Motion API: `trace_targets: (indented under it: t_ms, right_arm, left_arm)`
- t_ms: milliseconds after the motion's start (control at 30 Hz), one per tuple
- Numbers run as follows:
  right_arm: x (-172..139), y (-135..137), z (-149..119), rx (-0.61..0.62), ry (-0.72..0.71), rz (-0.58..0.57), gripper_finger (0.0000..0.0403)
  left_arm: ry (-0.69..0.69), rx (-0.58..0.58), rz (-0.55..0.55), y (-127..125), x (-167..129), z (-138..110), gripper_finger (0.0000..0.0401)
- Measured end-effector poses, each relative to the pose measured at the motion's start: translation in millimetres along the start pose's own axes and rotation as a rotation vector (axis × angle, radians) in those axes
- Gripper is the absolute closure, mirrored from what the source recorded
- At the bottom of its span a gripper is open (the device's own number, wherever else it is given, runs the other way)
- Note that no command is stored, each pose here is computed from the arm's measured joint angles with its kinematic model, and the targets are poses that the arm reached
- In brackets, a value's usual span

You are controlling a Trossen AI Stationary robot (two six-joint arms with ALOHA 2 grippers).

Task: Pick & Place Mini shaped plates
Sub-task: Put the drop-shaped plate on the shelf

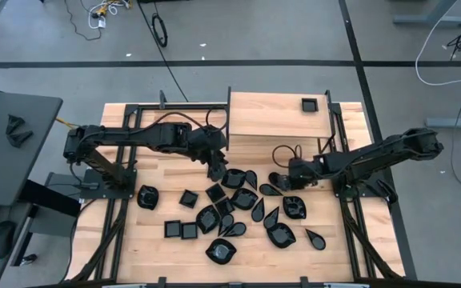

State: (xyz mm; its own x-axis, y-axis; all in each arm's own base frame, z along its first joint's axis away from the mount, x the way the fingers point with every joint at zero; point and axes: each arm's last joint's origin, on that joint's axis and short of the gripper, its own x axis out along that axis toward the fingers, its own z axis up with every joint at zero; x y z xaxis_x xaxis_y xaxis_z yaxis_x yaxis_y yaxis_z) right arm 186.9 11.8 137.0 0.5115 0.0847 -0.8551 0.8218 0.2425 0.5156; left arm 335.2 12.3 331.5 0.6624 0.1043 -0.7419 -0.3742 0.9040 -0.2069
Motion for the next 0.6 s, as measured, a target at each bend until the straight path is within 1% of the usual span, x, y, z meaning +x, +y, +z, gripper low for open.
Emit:
trace_targets:
  t_ms: [133,267,333,467,533,600]
  right_arm:
    - [-13,28,5,-0.085,-0.011,0.079,0.0398]
    - [-39,66,11,-0.228,-0.03,0.14,0.04]
    - [-57,86,14,-0.336,-0.05,0.171,0.0401]
    - [-92,117,18,-0.577,-0.113,0.222,0.0401]
    - [-104,125,20,-0.656,-0.148,0.209,0.0402]
    - [-109,131,22,-0.699,-0.169,0.18,0.0402]
  left_arm:
    - [-0.037,-0.01,-0.019,-2,0,4,0.0268]
    - [-0.111,-0.009,-0.051,-5,-1,11,0.0268]
    - [-0.152,0.004,-0.081,-5,-1,16,0.0268]
    - [-0.191,0.028,-0.181,-3,1,25,0.0268]
    - [-0.201,0.022,-0.209,0,3,28,0.0263]
    - [-0.229,0.019,-0.214,2,7,33,0.0253]
